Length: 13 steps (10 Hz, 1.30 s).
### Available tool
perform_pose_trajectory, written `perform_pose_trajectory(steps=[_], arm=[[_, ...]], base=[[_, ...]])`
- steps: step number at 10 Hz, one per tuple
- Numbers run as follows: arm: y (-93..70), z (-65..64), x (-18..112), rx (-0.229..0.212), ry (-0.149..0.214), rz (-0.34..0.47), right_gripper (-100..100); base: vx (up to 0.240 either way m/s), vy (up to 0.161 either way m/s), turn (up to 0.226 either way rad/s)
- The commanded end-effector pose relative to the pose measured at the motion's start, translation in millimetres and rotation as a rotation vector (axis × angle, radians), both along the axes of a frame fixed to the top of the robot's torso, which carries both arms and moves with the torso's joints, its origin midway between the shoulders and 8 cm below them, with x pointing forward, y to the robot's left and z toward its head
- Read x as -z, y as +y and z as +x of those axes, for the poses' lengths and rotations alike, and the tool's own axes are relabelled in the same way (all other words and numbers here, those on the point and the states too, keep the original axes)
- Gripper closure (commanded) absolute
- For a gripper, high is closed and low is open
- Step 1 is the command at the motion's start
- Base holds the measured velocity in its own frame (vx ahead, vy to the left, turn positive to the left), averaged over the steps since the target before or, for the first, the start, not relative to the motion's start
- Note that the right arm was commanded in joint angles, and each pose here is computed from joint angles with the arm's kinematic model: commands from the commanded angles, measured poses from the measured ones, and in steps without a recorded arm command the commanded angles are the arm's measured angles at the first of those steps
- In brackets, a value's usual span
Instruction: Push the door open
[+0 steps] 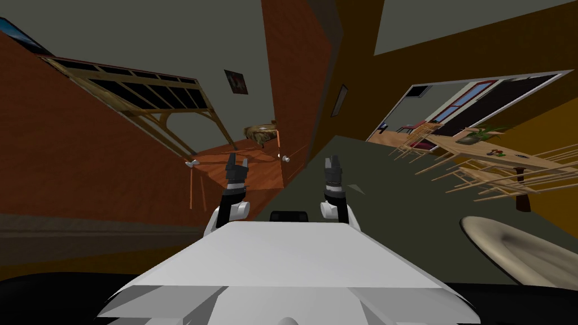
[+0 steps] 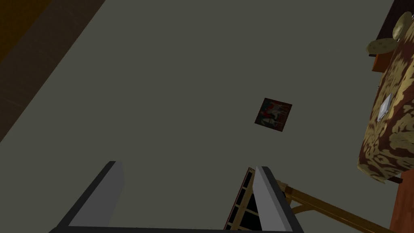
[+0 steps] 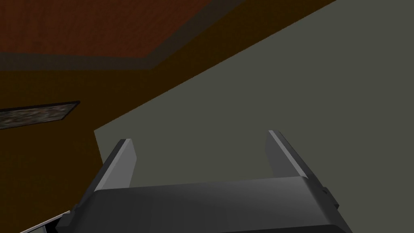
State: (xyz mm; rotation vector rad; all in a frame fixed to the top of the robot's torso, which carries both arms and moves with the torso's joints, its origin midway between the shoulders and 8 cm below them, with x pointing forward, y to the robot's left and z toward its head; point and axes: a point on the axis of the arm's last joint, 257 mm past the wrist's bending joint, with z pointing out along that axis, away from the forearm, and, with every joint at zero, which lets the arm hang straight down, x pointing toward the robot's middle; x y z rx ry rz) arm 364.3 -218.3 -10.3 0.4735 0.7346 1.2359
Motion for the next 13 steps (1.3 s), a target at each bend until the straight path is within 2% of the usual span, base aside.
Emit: perform_pose_trajectory(steps=[1, 2, 3, 7, 8, 10, 11, 13], arm=[[13.7, 8.3, 14.6, 0.005, 0.024, -0.043, -100], [22.0, 12.3, 22.9, 0.006, 0.035, -0.070, -100], [22.0, 13.0, 24.9, 0.006, 0.040, -0.070, -100], [57.7, 27.4, 63.0, 0.007, 0.089, -0.192, -100], [57.7, 28.5, 67.3, 0.006, 0.098, -0.193, -100], [77.3, 33.2, 86.5, 0.002, 0.117, -0.261, -100], [77.3, 33.8, 89.6, 0.002, 0.124, -0.261, -100], [97.7, 37.2, 111.7, -0.005, 0.144, -0.334, -100]], base=[[0.099, -0.033, -0.024], [0.091, -0.044, -0.020], [0.060, -0.026, -0.002], [0.089, -0.035, -0.022], [0.066, -0.025, -0.003], [0.067, -0.029, -0.023], [0.062, -0.023, -0.005], [0.072, -0.022, -0.024]])
